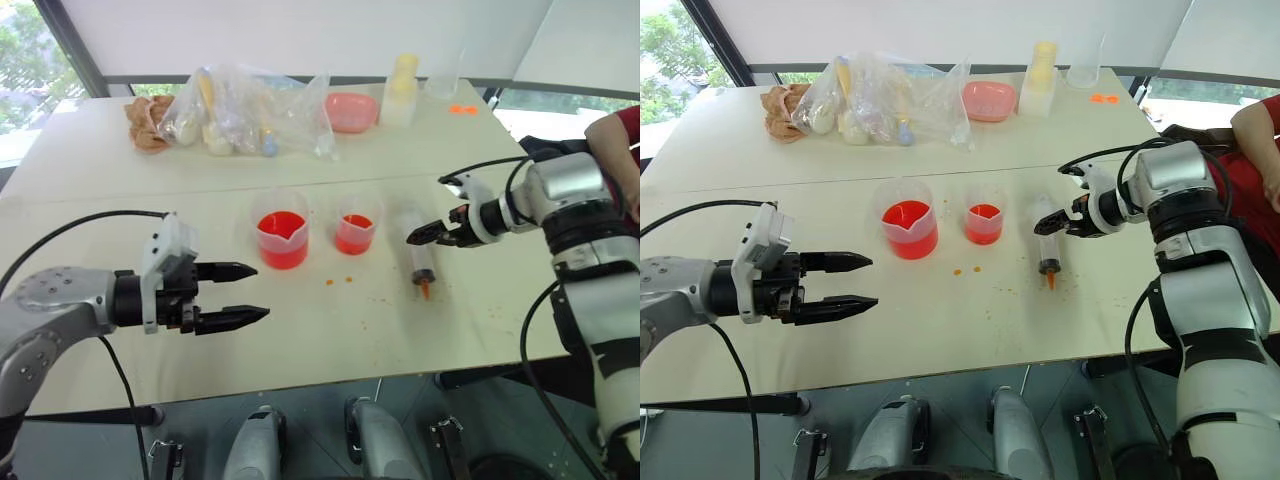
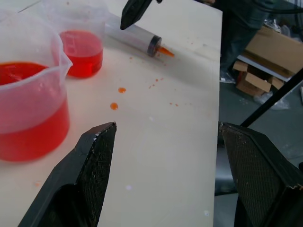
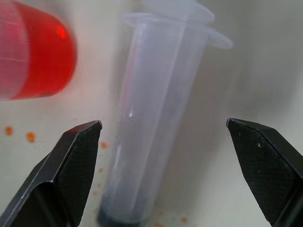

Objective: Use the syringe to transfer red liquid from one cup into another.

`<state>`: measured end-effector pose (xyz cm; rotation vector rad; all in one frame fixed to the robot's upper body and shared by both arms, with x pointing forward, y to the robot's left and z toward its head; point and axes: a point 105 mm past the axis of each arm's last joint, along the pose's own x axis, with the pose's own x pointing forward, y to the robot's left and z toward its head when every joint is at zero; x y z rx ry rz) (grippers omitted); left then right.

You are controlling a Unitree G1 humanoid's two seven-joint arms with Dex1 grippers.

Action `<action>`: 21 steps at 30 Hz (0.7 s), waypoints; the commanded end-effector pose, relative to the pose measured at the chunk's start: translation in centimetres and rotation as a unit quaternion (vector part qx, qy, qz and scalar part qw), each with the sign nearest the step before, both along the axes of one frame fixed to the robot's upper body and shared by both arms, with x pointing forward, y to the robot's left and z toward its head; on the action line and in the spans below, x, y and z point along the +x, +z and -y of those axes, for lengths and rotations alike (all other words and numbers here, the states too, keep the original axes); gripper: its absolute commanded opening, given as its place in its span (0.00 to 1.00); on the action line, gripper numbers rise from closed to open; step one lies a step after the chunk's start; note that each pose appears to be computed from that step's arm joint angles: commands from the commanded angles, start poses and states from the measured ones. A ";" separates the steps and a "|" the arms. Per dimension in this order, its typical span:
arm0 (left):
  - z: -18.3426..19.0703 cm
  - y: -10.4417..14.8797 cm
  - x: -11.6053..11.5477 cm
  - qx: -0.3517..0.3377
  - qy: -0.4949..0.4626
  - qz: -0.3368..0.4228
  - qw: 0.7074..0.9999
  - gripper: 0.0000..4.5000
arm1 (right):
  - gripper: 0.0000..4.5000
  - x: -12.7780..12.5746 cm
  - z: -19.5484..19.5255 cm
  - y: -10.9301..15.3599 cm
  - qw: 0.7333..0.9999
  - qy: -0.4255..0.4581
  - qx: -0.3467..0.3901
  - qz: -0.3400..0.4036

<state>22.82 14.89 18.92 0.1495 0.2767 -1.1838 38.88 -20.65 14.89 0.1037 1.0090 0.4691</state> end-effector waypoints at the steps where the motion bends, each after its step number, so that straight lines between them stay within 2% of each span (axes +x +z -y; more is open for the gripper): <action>1: 0.5 0.7 -0.3 -0.001 0.001 0.032 0.999 0.82 | 0.98 1.3 0.0 0.1 0.999 0.015 -0.035 0.025; 6: 0.7 0.1 -0.3 -0.001 0.013 0.033 0.999 0.82 | 0.98 1.9 -0.8 -2.0 0.996 0.029 -0.079 0.021; 9: 0.8 0.0 -0.3 -0.002 0.019 0.033 0.999 0.82 | 0.80 1.6 -1.0 -2.9 0.996 0.039 -0.085 0.005; 13: 0.8 -0.1 -0.2 -0.004 0.024 0.032 0.999 0.82 | 0.36 1.5 -1.3 -3.2 0.997 0.026 -0.071 -0.005; 14: 0.8 -0.1 -0.2 -0.003 0.025 0.032 0.999 0.82 | 0.33 1.5 -1.5 -3.2 0.998 0.022 -0.065 -0.006; 17: 0.6 -0.1 0.0 -0.003 0.028 0.031 0.999 0.82 | 0.33 1.5 -1.7 -2.5 0.999 0.005 -0.036 -0.005; 19: -0.1 0.2 0.4 -0.006 0.042 0.032 0.999 0.82 | 0.33 2.5 -1.8 1.0 0.999 -0.026 0.019 0.038; 21: -1.1 0.8 0.9 -0.018 0.061 0.031 0.997 0.82 | 0.33 3.5 -1.6 5.3 0.993 -0.024 0.043 0.110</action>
